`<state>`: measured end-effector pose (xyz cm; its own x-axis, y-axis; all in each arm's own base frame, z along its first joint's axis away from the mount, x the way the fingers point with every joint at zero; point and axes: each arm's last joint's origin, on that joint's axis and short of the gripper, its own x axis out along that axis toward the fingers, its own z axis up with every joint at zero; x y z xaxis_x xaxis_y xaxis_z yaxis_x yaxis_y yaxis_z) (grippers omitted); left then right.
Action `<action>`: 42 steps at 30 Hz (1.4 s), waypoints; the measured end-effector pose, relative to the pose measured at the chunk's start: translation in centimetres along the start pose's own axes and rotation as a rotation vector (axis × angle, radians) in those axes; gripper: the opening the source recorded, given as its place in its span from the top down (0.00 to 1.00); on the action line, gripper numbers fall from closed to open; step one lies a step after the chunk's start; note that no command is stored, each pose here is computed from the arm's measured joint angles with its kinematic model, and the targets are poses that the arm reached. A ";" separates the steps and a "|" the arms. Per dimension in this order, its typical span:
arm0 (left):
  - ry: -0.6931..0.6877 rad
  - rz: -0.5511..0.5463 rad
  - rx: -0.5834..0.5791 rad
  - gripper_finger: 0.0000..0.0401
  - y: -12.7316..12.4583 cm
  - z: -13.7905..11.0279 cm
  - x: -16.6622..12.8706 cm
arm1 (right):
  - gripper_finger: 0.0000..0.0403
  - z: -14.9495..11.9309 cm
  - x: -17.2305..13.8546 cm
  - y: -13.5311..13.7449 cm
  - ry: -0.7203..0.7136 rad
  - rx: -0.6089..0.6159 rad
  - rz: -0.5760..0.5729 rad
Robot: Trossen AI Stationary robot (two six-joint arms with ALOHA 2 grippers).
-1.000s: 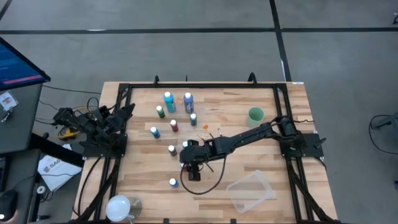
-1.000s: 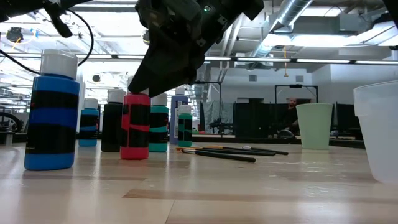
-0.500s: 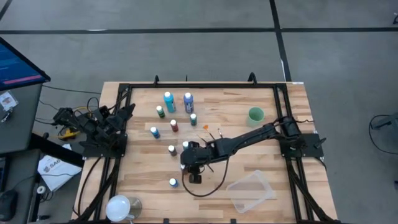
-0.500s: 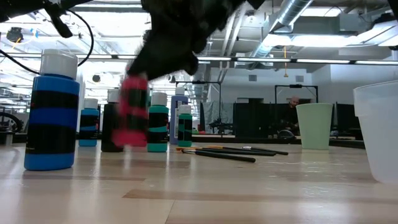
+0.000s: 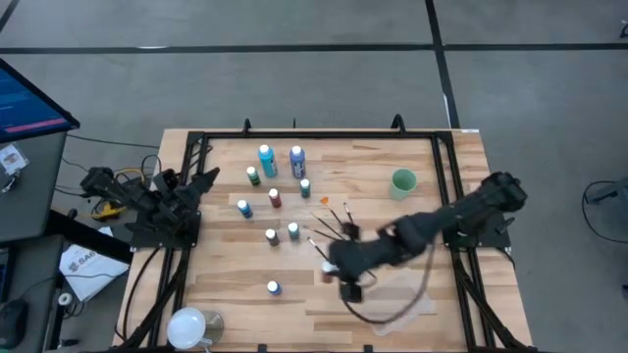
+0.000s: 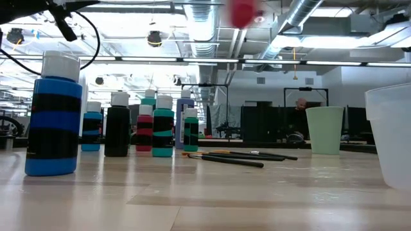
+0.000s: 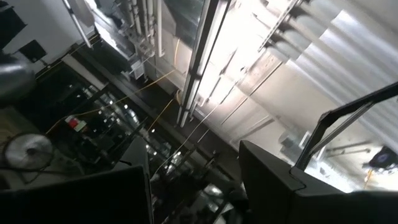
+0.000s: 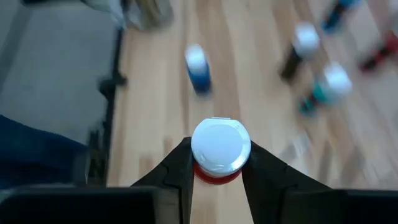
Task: Pick & Place Paint Supplies
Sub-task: Put the red paint bottle into the transparent bin
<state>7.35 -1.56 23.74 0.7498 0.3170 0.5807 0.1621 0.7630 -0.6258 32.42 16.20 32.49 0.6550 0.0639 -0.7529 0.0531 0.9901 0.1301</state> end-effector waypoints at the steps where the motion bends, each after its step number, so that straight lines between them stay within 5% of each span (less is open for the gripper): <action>1: 0.005 0.002 0.004 0.67 0.0 -0.1 0.0 | 0.76 -0.8 -0.7 0.4 0.023 0.018 -0.037; 13: 0.005 0.001 0.004 0.67 0.0 -0.2 0.1 | 0.76 -9.5 -5.9 4.2 0.109 0.283 -0.394; 26: 0.003 0.000 0.002 0.67 0.0 -0.2 0.1 | 0.75 -18.9 -4.2 4.9 -0.018 0.594 -0.473; 31: 0.003 0.000 0.002 0.67 0.0 -0.2 0.1 | 0.75 -19.4 -3.3 5.7 -0.057 0.519 -0.377; 37: 0.003 0.000 0.002 0.67 0.0 -0.2 0.1 | 0.75 -16.7 -1.4 6.6 -0.087 0.377 -0.217; 42: 0.003 0.000 0.002 0.67 0.0 -0.2 0.1 | 0.75 -15.2 0.2 6.0 -0.096 0.291 -0.225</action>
<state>7.52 -1.64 23.74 0.7517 0.3151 0.5794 0.1610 0.7643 -0.6245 21.42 24.06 23.38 0.6695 -0.1763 -0.7216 0.4064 0.9001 0.1572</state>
